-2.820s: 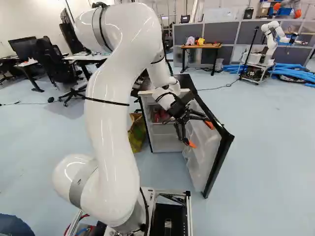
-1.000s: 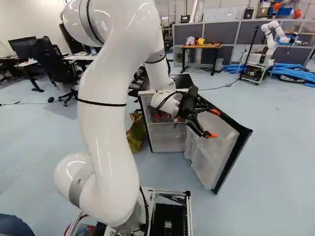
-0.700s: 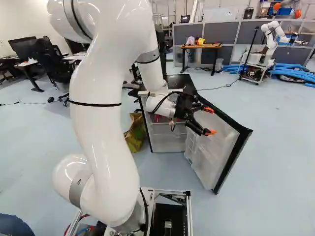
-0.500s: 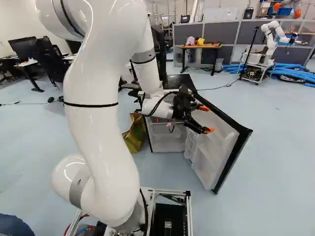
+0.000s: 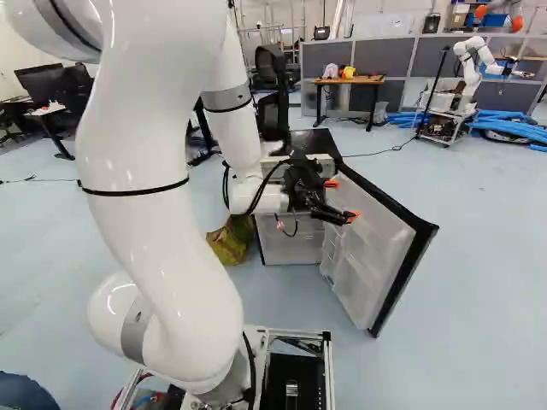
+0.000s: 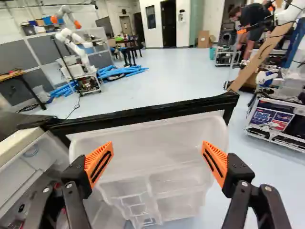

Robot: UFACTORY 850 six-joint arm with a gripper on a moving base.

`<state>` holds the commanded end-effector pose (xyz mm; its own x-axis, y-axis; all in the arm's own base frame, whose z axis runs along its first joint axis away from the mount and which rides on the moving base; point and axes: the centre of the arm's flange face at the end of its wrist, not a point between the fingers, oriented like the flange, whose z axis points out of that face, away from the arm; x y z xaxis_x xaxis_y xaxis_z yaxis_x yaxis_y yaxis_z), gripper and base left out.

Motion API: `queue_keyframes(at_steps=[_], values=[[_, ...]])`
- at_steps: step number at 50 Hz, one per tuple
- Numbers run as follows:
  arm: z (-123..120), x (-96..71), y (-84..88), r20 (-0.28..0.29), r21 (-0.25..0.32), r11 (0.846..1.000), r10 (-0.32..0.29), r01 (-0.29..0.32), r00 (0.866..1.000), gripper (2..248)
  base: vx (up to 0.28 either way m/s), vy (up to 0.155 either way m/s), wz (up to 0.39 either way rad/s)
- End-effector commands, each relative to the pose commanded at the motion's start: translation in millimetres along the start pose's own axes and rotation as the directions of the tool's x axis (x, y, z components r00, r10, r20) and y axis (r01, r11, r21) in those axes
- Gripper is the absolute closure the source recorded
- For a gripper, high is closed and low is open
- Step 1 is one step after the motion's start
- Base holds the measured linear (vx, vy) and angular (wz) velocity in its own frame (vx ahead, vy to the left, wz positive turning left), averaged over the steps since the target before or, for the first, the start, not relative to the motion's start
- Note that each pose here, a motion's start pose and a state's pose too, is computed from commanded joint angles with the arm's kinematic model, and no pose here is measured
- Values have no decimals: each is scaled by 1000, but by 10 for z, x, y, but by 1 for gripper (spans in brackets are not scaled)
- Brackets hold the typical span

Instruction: Grab a drink from the fridge

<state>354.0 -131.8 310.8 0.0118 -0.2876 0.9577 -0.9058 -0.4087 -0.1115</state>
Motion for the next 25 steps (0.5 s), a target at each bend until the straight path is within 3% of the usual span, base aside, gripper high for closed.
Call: queue_keyframes(at_steps=[13, 25], values=[[-149, -5, 85, 5, 125, 991, -58, 56, 998, 3, 0, 0, 0], [-209, -10, 57, 0, 237, 966, -102, 99, 995, 3, 0, 0, 0]])
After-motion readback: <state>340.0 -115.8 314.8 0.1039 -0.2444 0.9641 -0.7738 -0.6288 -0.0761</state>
